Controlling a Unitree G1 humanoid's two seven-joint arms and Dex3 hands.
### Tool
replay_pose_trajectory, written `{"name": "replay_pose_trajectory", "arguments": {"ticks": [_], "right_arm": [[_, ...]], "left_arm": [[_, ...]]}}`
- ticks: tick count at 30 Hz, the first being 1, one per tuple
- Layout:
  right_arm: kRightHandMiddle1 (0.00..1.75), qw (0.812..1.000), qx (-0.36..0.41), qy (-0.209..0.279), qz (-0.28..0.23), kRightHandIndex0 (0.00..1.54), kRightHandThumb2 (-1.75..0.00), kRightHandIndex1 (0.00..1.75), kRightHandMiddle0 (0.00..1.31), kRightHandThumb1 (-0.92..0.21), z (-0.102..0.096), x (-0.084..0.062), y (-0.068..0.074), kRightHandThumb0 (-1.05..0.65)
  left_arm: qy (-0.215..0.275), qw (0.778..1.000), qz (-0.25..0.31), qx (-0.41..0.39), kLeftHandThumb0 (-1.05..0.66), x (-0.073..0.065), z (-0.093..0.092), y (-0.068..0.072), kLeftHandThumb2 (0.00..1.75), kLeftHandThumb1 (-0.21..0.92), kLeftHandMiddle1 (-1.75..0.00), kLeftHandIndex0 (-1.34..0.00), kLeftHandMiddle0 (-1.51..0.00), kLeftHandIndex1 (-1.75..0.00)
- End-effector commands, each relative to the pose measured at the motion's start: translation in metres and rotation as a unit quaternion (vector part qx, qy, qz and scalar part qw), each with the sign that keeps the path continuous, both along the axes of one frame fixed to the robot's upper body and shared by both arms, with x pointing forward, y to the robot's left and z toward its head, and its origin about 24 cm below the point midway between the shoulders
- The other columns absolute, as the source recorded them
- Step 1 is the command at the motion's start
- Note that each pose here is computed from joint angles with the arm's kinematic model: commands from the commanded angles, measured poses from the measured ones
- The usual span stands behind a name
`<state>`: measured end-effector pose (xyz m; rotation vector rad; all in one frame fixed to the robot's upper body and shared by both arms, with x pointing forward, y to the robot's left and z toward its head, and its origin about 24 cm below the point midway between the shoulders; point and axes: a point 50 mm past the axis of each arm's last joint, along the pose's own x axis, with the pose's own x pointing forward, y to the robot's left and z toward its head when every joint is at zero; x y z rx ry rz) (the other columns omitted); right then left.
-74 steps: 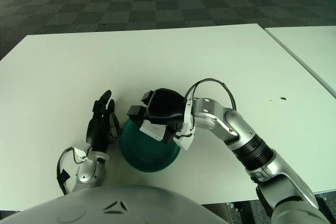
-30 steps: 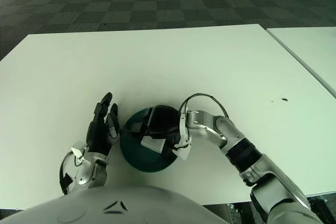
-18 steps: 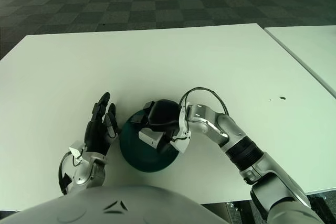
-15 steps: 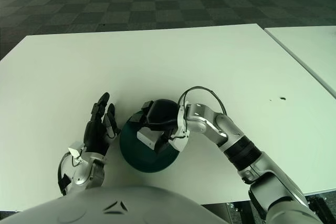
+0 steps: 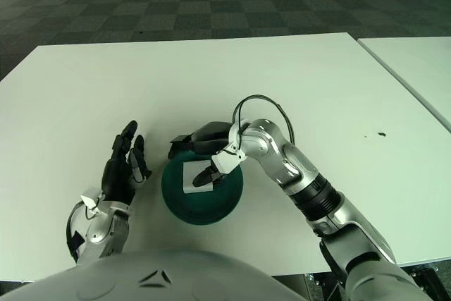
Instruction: Put the charger into the plate.
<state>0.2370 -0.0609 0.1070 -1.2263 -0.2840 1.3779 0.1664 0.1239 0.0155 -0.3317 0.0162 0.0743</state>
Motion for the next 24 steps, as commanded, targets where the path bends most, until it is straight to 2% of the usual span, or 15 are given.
{"name": "replay_pose_trajectory", "arguments": {"ticks": [1,11,13,14,15,16,17,18,20,21,22,23,24], "right_arm": [[0.41,1.0,0.008,0.009,-0.025,0.28,-0.8,0.05,0.0,-0.92,0.005,0.003,-0.005,-1.05],[0.31,0.997,0.02,0.024,-0.076,0.22,-0.74,0.01,0.0,-0.92,0.004,0.0,-0.019,-1.05],[0.32,0.987,0.091,0.041,-0.126,0.22,-0.72,0.01,0.0,-0.92,0.009,-0.005,-0.036,-1.04],[0.33,0.976,0.132,0.061,-0.161,0.23,-0.7,0.01,0.0,-0.92,0.009,-0.006,-0.042,-1.03],[0.38,0.946,0.203,0.104,-0.232,0.26,-0.68,0.02,0.0,-0.92,0.0,-0.007,-0.05,-1.01],[0.44,0.919,0.244,0.134,-0.28,0.29,-0.67,0.03,0.0,-0.92,-0.009,-0.009,-0.054,-0.99],[0.53,0.877,0.297,0.154,-0.344,0.34,-0.65,0.04,0.0,-0.92,-0.021,-0.009,-0.061,-0.96],[0.63,0.849,0.325,0.162,-0.385,0.39,-0.64,0.05,0.0,-0.92,-0.028,-0.01,-0.066,-0.93],[0.72,0.818,0.356,0.158,-0.424,0.43,-0.63,0.06,0.01,-0.92,-0.035,-0.012,-0.069,-0.9],[0.76,0.81,0.364,0.153,-0.433,0.45,-0.62,0.06,0.02,-0.92,-0.035,-0.012,-0.07,-0.89],[0.7,0.78,0.393,0.146,-0.465,0.41,-0.69,0.06,0.01,-0.92,-0.034,-0.011,-0.075,-0.86],[0.75,0.748,0.418,0.144,-0.495,0.45,-0.66,0.09,0.05,-0.92,-0.034,-0.011,-0.082,-0.84],[0.8,0.726,0.433,0.145,-0.514,0.49,-0.64,0.11,0.08,-0.92,-0.035,-0.012,-0.086,-0.82]], "left_arm": [[-0.008,1.0,0.003,-0.01,-0.98,0.002,0.006,-0.004,0.92,0.92,-0.01,0.0,-0.12,-0.38],[-0.003,1.0,0.011,-0.013,-0.94,0.001,0.005,-0.004,0.92,0.92,-0.01,0.0,-0.15,-0.45],[-0.002,1.0,0.012,-0.02,-0.93,0.001,0.004,-0.004,0.93,0.92,-0.01,0.0,-0.15,-0.45],[-0.002,1.0,0.012,-0.023,-0.93,0.0,0.004,-0.004,0.93,0.92,-0.01,0.0,-0.16,-0.45],[-0.003,1.0,0.012,-0.024,-0.93,0.001,0.004,-0.004,0.94,0.92,-0.01,0.0,-0.16,-0.46],[-0.004,1.0,0.012,-0.024,-0.92,0.001,0.004,-0.004,0.94,0.92,-0.01,0.0,-0.16,-0.47],[-0.006,1.0,0.011,-0.017,-0.92,0.0,0.004,-0.003,0.95,0.92,-0.01,0.0,-0.17,-0.48],[-0.007,1.0,0.011,-0.012,-0.92,0.0,0.004,-0.002,0.96,0.92,-0.01,0.0,-0.17,-0.51],[-0.008,1.0,0.01,-0.002,-0.91,-0.001,0.004,0.0,0.97,0.92,-0.01,0.0,-0.17,-0.53],[-0.008,1.0,0.01,0.001,-0.91,-0.001,0.003,0.0,0.98,0.92,-0.01,0.0,-0.17,-0.54],[-0.011,1.0,0.007,0.018,-0.91,-0.003,0.008,0.002,0.97,0.92,-0.01,0.0,-0.18,-0.57],[-0.016,0.999,0.004,0.033,-0.9,-0.006,0.014,0.004,0.98,0.92,-0.01,0.0,-0.18,-0.59],[-0.019,0.999,0.001,0.043,-0.9,-0.008,0.017,0.005,0.99,0.92,0.0,0.0,-0.18,-0.6]]}}
